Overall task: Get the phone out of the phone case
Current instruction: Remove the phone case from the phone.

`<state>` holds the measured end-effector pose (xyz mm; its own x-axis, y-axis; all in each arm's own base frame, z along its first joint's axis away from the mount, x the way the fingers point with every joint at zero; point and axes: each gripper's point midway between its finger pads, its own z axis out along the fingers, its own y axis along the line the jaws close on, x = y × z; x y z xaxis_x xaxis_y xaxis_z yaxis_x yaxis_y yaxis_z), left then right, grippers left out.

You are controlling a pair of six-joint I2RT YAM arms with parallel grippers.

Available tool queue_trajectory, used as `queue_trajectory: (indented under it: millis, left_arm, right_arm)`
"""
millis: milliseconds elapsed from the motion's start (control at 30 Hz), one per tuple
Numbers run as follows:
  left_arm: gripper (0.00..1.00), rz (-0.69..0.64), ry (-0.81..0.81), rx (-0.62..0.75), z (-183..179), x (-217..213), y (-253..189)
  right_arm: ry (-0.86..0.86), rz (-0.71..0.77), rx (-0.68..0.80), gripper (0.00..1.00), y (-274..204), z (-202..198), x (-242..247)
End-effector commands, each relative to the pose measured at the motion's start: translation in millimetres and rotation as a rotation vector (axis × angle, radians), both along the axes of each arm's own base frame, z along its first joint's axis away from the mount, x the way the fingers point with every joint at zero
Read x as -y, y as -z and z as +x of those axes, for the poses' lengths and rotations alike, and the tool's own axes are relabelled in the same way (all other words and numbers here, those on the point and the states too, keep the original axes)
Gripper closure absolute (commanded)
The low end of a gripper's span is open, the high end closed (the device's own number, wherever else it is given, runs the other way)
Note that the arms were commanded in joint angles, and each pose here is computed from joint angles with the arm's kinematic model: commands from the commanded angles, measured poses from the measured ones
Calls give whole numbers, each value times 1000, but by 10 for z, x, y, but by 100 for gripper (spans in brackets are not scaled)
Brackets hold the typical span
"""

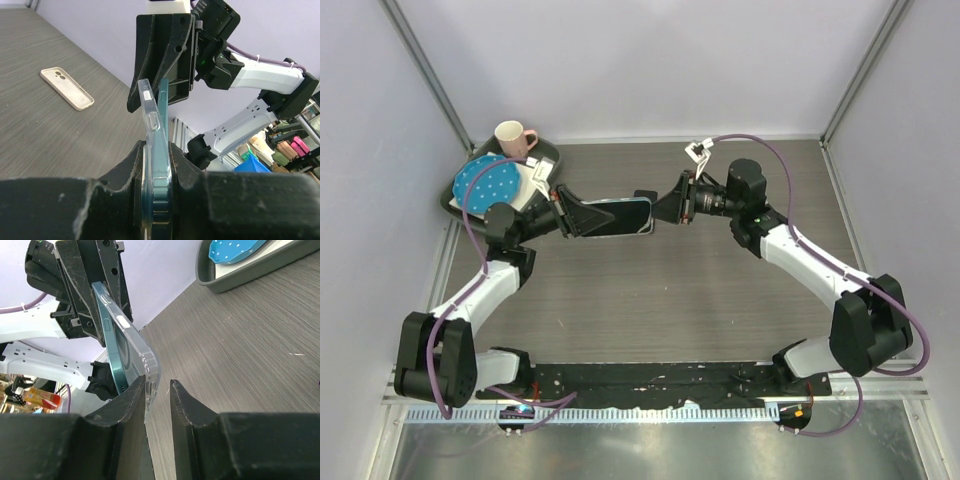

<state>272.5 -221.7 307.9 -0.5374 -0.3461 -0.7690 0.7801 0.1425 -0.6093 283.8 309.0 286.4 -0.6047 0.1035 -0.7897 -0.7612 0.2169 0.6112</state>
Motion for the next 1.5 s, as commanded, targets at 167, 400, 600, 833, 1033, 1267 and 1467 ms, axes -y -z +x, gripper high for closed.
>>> queue_trajectory:
  millis: [167, 400, 600, 833, 1033, 1267, 1467]
  left_arm:
    - [100, -211, -538, 225, 766, -680, -765]
    - [100, -211, -590, 201, 840, -812, -712]
    - [100, -198, -616, 156, 918, -864, -581]
    - [100, -162, -627, 99, 994, -860, -362]
    - [100, -111, -645, 15, 1090, -856, -17]
    - [100, -75, -624, -59, 1085, -783, 184]
    - [100, -124, -516, -79, 940, -584, -25]
  right_arm:
    - [-348, -41, -218, 67, 245, -842, -243]
    - [-455, -2, -234, 86, 182, -1035, -329]
    - [-604, 247, -58, 99, -521, -1331, -217]
    - [-751, 343, -33, 99, -912, -1640, -180]
    - [-920, 308, 50, 99, -931, -2124, -254]
    - [-966, 281, 148, 99, -867, -2199, -253]
    - [-802, 264, 102, 99, -713, -1560, -244]
